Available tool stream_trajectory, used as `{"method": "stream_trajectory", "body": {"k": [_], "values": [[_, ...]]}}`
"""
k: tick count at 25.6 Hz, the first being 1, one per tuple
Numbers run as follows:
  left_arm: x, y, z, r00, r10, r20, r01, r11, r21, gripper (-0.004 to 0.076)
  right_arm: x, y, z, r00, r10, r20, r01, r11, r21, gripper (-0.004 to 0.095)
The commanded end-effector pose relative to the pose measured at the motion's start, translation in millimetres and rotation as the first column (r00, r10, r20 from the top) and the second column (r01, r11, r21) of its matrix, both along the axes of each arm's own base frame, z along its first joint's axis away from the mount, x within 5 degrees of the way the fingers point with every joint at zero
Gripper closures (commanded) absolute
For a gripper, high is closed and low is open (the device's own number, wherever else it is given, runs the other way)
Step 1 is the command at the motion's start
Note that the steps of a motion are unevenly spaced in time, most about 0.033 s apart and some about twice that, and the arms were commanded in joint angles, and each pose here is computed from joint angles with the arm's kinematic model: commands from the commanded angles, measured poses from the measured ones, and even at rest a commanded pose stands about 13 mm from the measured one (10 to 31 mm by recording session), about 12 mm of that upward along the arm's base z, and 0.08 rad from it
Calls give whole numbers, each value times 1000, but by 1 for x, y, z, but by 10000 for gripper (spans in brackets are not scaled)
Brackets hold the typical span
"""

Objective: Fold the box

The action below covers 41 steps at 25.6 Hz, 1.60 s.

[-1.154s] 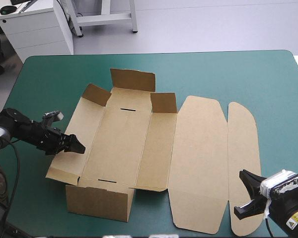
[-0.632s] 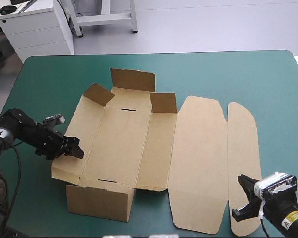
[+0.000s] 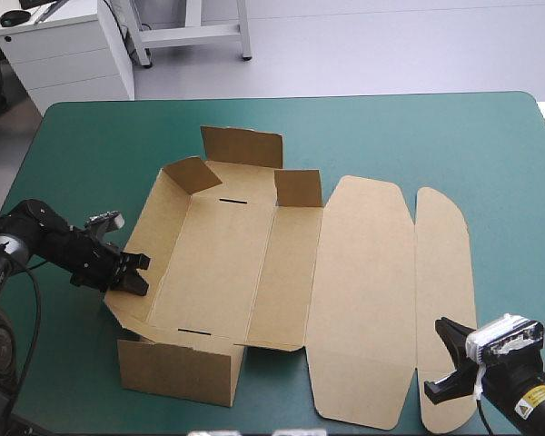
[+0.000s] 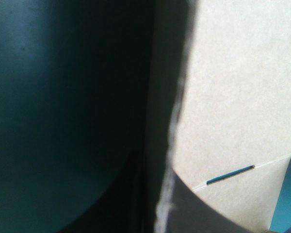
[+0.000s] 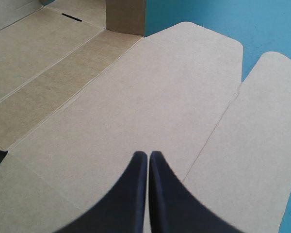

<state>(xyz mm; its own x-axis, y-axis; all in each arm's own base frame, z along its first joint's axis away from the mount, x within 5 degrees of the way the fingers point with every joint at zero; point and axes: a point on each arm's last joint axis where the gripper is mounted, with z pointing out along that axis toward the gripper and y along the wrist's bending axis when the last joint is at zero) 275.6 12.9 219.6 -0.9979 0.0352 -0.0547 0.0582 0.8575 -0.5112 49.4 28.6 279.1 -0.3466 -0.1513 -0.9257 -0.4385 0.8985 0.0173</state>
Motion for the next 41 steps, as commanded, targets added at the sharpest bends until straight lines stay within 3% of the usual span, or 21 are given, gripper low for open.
{"method": "stream_trajectory", "body": {"k": [1, 3, 6, 9, 13, 16, 19, 21, 27, 32, 35, 38, 41], "values": [[-1, -4, 27, 999, -42, 32, 42, 999, -18, 734, 2, 0, 15, 996, -22, 83, 18, 999, 45, 909], [7, -7, 39, 994, -83, 75, 80, 996, 45, 734, 2, 0, 15, 997, -26, 77, 22, 998, 52, 909], [25, -25, 70, 967, -222, 122, 174, 933, 314, 734, 2, -1, 15, 997, -23, 78, 20, 999, 43, 909], [43, -54, 94, 902, -405, 146, 249, 767, 592, 734, 2, -1, 14, 997, -23, 76, 20, 999, 43, 909], [53, -91, 103, 782, -613, 111, 328, 558, 762, 734, 3, -1, 14, 997, -25, 77, 22, 999, 34, 909], [63, -140, 105, 580, -810, 84, 270, 289, 918, 734, 3, -1, 14, 996, -26, 80, 24, 999, 27, 909], [63, -166, 104, 471, -881, 34, 220, 155, 963, 734, 3, -1, 14, 996, -26, 80, 24, 999, 27, 909], [63, -179, 104, 430, -902, 42, 169, 126, 977, 734, 3, -1, 14, 996, -26, 80, 24, 999, 27, 909], [55, -207, 107, 347, -932, 102, 111, 149, 983, 734, 3, -1, 12, 996, -27, 79, 25, 999, 28, 909], [40, -221, 101, 287, -955, 79, 49, 97, 994, 734, 3, -1, 12, 996, -27, 79, 25, 999, 28, 909], [21, -228, 98, 199, -974, 107, -29, 103, 994, 734, 3, -1, 12, 996, -27, 79, 25, 999, 28, 909], [-2, -233, 93, 92, -992, 85, -163, 69, 984, 734, 3, -1, 12, 996, -27, 79, 25, 999, 28, 909], [-22, -235, 91, 2, -997, 77, -287, 74, 955, 734, 3, -1, 12, 997, -28, 78, 26, 999, 29, 909]]}}
